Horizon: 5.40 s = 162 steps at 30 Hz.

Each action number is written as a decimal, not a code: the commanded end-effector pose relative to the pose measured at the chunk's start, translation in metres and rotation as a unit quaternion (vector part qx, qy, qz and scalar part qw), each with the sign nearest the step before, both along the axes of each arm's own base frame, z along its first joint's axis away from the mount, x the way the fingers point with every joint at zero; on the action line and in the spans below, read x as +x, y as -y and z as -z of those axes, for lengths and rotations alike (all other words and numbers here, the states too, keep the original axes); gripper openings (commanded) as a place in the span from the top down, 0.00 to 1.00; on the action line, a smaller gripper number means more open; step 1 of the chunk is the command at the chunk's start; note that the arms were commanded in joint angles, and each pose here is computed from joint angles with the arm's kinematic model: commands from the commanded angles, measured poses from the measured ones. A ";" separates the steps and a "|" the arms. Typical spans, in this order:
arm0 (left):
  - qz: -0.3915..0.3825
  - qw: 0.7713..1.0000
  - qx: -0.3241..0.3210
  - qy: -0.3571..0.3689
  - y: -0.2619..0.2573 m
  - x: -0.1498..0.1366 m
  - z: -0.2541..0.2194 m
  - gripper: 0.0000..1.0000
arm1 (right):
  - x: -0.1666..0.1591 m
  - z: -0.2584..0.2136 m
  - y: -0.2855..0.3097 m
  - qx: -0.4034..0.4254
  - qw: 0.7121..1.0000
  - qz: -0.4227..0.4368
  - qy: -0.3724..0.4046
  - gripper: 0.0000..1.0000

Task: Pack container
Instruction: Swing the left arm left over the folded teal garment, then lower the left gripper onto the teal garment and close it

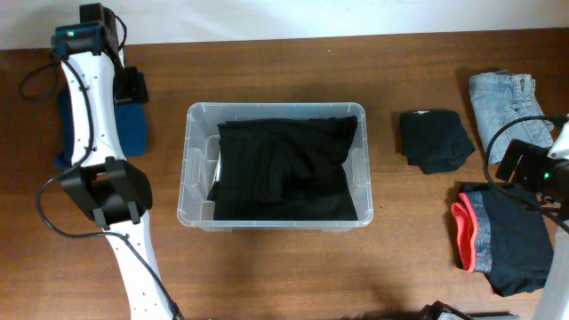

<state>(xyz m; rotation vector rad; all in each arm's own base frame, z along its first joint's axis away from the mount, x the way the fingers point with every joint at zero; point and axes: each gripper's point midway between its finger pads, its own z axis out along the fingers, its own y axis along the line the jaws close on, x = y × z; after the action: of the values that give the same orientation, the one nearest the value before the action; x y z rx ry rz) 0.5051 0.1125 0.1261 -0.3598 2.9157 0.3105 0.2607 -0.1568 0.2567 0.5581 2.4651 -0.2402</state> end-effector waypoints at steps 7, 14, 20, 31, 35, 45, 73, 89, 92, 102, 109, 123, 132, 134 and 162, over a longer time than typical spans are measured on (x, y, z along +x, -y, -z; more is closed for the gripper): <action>-0.022 0.996 0.082 -0.033 -0.020 0.006 0.035 0.24 | 0.000 -0.005 0.001 -0.001 1.000 0.005 0.009 0.02; -0.019 0.992 0.123 -0.036 -0.022 0.014 0.050 0.24 | 0.000 -0.005 0.001 -0.001 1.000 0.005 0.009 0.02; -0.017 0.990 0.139 -0.021 -0.017 0.023 0.047 0.24 | 0.000 -0.005 0.001 -0.001 1.000 0.005 0.009 0.02; -0.030 0.979 0.193 -0.056 -0.030 0.016 0.071 0.24 | 0.000 -0.005 0.001 -0.001 1.000 0.005 0.009 0.02; -0.031 0.979 0.194 -0.050 -0.030 0.020 0.073 0.24 | 0.000 -0.005 0.001 -0.001 1.000 0.005 0.009 0.02; -0.029 0.981 0.183 -0.050 -0.027 0.024 0.089 0.24 | 0.000 -0.005 0.001 -0.001 1.000 0.005 0.009 0.02; -0.011 0.987 0.157 -0.017 0.001 0.043 0.095 0.24 | 0.000 -0.005 0.001 -0.001 1.000 0.005 0.009 0.02; -0.018 0.984 0.177 -0.030 -0.012 0.038 0.098 0.25 | 0.000 -0.005 0.001 -0.001 1.000 0.005 0.009 0.02; -0.018 0.983 0.179 -0.033 -0.012 0.037 0.101 0.25 | 0.000 -0.005 0.001 -0.001 1.000 0.005 0.009 0.02; -0.024 0.976 0.211 -0.038 -0.023 0.036 0.099 0.25 | 0.000 -0.005 0.001 -0.001 1.000 0.005 0.009 0.02; -0.031 0.976 0.211 -0.047 -0.033 0.031 0.104 0.25 | 0.000 -0.005 0.001 -0.001 1.000 0.005 0.009 0.02; -0.039 0.965 0.251 -0.069 -0.052 0.024 0.113 0.25 | 0.000 -0.005 0.001 -0.001 1.000 0.005 0.009 0.02; -0.046 0.959 0.269 -0.077 -0.063 0.020 0.116 0.25 | 0.000 -0.005 0.001 -0.001 1.000 0.005 0.009 0.02; -0.047 0.955 0.280 -0.083 -0.067 0.017 0.116 0.25 | 0.000 -0.005 0.001 -0.001 1.000 0.005 0.009 0.02; -0.040 0.962 0.250 -0.106 -0.061 0.012 0.156 0.99 | 0.000 -0.005 0.001 -0.001 1.000 0.005 0.009 0.02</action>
<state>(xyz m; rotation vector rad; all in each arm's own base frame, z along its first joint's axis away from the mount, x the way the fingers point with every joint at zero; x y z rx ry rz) 0.5334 0.1647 0.0127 -0.3608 2.7767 1.1586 0.2607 -0.1568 0.2567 0.5581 2.4651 -0.2402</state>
